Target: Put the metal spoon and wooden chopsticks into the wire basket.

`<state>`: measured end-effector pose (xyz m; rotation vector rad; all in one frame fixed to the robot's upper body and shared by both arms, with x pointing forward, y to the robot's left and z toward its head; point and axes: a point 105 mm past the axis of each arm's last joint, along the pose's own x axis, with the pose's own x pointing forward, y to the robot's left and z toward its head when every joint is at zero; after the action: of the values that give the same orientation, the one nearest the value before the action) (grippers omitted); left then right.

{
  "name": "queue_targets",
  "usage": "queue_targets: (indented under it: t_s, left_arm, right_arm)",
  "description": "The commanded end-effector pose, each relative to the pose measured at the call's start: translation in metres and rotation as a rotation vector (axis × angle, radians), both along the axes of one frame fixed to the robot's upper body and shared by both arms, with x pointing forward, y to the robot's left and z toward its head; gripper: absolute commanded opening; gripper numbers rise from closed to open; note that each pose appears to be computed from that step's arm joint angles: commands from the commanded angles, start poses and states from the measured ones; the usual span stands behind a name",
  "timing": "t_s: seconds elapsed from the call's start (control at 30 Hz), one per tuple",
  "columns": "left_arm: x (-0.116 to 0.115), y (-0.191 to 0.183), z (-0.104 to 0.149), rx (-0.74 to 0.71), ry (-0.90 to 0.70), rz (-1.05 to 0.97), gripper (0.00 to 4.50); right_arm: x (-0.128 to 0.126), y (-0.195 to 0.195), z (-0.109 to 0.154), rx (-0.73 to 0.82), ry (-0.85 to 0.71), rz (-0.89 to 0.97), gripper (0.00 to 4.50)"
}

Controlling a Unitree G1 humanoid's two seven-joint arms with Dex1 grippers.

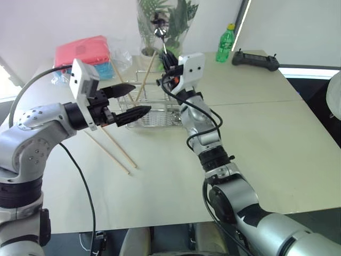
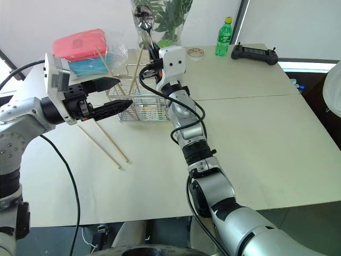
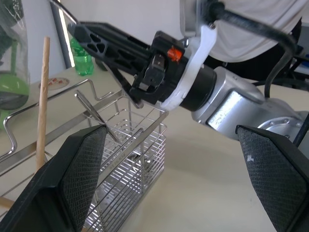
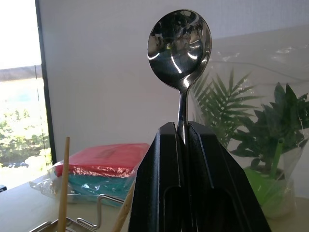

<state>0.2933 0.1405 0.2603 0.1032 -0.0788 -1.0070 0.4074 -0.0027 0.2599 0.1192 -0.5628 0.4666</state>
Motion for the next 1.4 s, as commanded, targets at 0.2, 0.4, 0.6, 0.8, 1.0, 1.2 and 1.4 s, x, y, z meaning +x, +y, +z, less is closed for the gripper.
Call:
queue_targets:
  t_s: [0.2,0.4,0.6,0.8,1.0,1.2,1.4]
  left_arm:
    - [-0.004,0.002,0.013,-0.001,-0.049,0.005,4.5]
    - [0.0,0.001,0.016,-0.008,-0.056,0.003,4.5]
    - [0.005,-0.001,0.016,-0.012,-0.06,-0.004,4.5]
    - [0.008,0.002,0.017,-0.02,-0.065,0.006,4.5]
    - [0.013,0.011,0.02,-0.037,-0.06,0.038,4.5]
    - [0.013,0.034,0.03,-0.053,-0.01,0.096,4.5]
    - [0.008,0.065,0.03,-0.017,0.086,0.207,4.5]
  right_arm:
    - [0.003,-0.007,0.024,0.054,-0.056,-0.038,3.63]
    - [0.007,-0.016,0.02,0.055,-0.032,-0.066,4.46]
    - [0.01,-0.035,0.021,0.054,-0.026,-0.108,4.46]
    - [-0.012,-0.086,0.068,0.087,-0.073,-0.05,4.46]
    - [-0.067,-0.139,0.1,-0.07,-0.09,0.151,4.46]
    - [-0.122,-0.163,0.055,-0.541,0.062,0.323,4.46]
    - [-0.169,-0.16,-0.002,-0.796,0.223,0.536,4.46]
